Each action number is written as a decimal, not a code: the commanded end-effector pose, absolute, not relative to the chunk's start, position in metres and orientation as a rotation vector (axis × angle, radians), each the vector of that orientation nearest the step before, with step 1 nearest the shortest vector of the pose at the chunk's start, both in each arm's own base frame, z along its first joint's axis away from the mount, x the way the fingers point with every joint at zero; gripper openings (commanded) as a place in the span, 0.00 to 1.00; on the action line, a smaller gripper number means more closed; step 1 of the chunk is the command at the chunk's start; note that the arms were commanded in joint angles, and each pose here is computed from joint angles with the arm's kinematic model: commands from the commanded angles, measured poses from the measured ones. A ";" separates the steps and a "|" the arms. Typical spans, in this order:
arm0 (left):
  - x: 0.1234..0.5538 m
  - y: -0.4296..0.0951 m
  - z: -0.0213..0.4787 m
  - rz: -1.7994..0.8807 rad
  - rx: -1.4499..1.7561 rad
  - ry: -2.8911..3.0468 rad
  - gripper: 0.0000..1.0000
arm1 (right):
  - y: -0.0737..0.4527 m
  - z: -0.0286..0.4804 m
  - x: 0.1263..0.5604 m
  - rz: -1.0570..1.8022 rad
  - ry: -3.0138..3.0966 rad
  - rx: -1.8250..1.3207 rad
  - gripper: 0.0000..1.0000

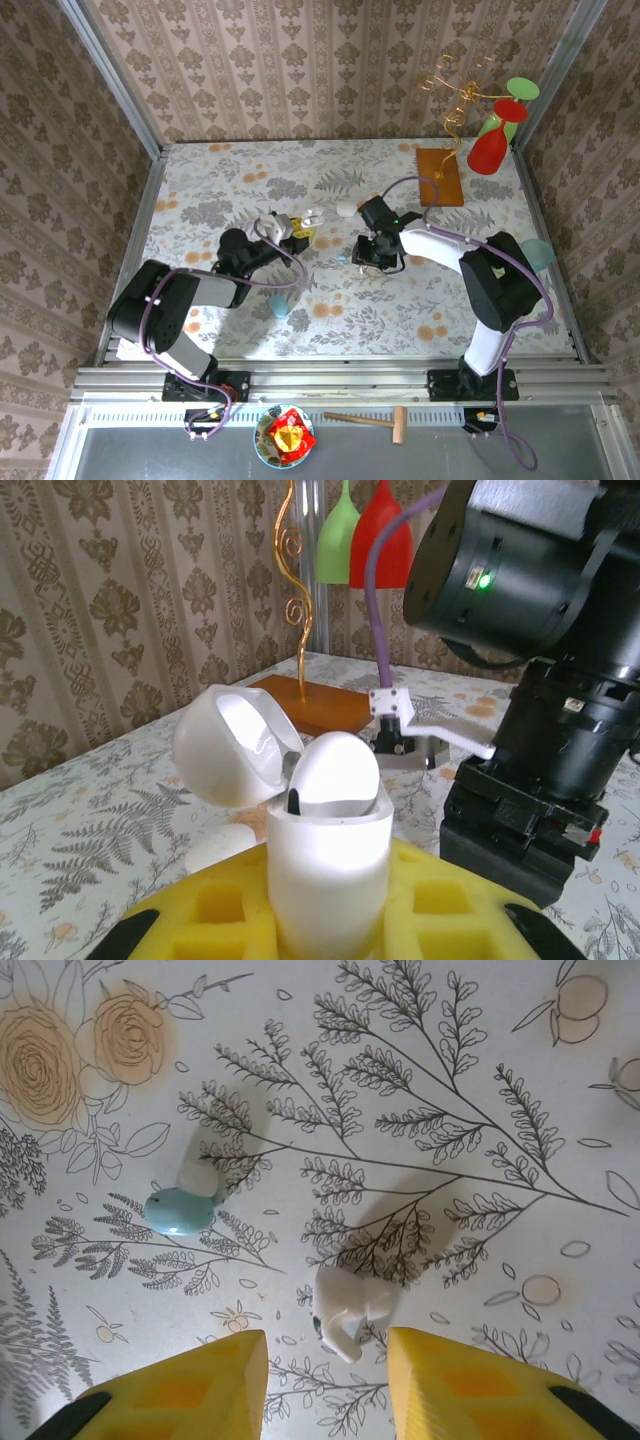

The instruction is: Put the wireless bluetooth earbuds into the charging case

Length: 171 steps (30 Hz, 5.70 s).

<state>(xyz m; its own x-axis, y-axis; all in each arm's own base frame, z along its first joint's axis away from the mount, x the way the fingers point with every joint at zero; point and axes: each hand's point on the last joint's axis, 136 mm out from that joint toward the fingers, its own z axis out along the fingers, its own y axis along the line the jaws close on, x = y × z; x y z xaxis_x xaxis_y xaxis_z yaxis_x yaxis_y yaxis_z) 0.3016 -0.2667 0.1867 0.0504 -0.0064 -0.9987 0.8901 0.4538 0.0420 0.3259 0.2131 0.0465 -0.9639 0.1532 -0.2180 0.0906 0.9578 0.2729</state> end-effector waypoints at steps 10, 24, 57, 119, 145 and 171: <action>0.308 -0.231 0.195 -0.697 0.799 1.332 0.00 | 0.199 0.051 0.317 -0.093 2.908 0.119 0.32; 0.308 -0.233 0.193 -0.703 0.809 1.334 0.00 | 0.218 0.033 0.324 -0.093 2.988 0.081 0.37; 0.307 -0.233 0.195 -0.699 0.817 1.323 0.00 | 0.213 0.022 0.324 -0.030 3.306 0.065 0.40; 0.281 -0.253 0.227 -0.952 0.869 1.258 0.00 | 0.303 0.249 0.351 0.903 2.218 -0.460 0.27; 0.280 -0.261 0.250 -1.019 0.816 1.242 0.00 | 0.325 0.245 0.341 0.960 2.155 -0.561 0.26; 0.286 -0.260 0.247 -0.960 0.816 1.233 0.00 | 0.265 0.260 0.353 0.801 2.183 -0.174 0.56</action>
<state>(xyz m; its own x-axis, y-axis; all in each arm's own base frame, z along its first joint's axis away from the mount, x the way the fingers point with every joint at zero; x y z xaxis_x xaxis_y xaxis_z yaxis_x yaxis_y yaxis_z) 0.2861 -0.2592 0.2261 -0.0211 -0.1271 -0.9917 0.9182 0.3901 -0.0695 0.3434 0.2861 0.2740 -0.6541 0.0673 -0.7534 -0.4809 0.7318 0.4829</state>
